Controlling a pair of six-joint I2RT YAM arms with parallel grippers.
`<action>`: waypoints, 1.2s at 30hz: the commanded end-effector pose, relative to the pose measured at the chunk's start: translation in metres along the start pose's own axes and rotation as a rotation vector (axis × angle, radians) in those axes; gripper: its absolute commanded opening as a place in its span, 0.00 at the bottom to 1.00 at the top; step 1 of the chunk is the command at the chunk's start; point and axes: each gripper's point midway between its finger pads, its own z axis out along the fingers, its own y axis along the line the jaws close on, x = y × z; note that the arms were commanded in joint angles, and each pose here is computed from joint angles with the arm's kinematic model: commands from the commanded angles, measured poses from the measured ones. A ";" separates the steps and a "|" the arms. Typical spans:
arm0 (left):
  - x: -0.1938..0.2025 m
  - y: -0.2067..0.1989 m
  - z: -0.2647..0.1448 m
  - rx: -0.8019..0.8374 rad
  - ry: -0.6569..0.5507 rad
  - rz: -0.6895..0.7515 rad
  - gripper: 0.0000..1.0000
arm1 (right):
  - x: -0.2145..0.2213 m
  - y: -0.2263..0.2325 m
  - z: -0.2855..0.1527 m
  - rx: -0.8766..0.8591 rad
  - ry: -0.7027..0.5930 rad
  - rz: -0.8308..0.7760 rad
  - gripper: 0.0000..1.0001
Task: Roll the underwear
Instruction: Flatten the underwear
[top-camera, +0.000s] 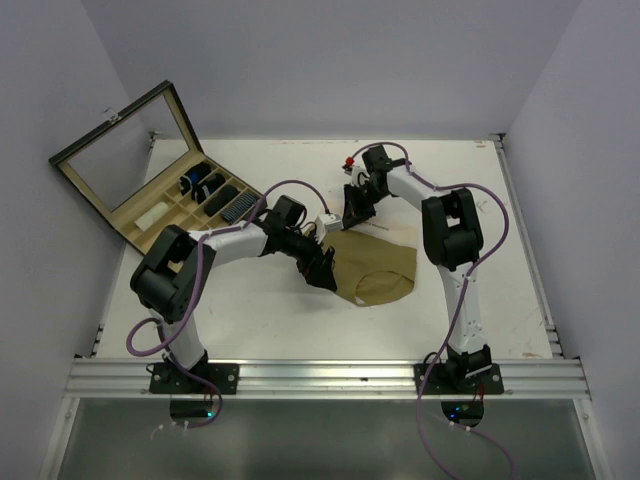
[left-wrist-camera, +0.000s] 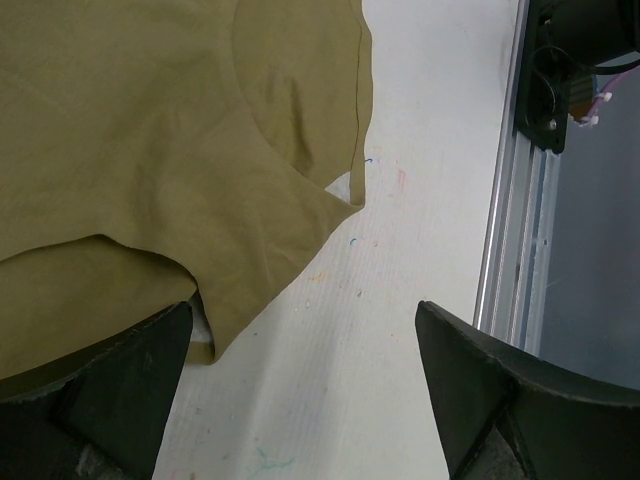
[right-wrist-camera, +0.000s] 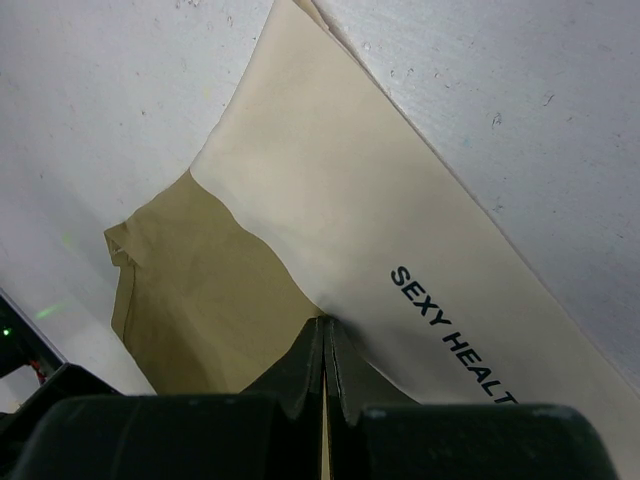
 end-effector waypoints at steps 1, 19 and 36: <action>0.003 -0.004 0.000 0.007 0.005 0.023 0.96 | -0.007 -0.002 0.002 0.031 -0.011 -0.028 0.00; 0.021 0.019 0.006 -0.079 0.047 0.028 0.99 | -0.004 -0.005 0.003 0.042 0.001 -0.031 0.00; 0.063 -0.024 -0.001 -0.003 0.175 -0.021 0.98 | -0.006 -0.006 0.001 0.052 -0.007 -0.035 0.00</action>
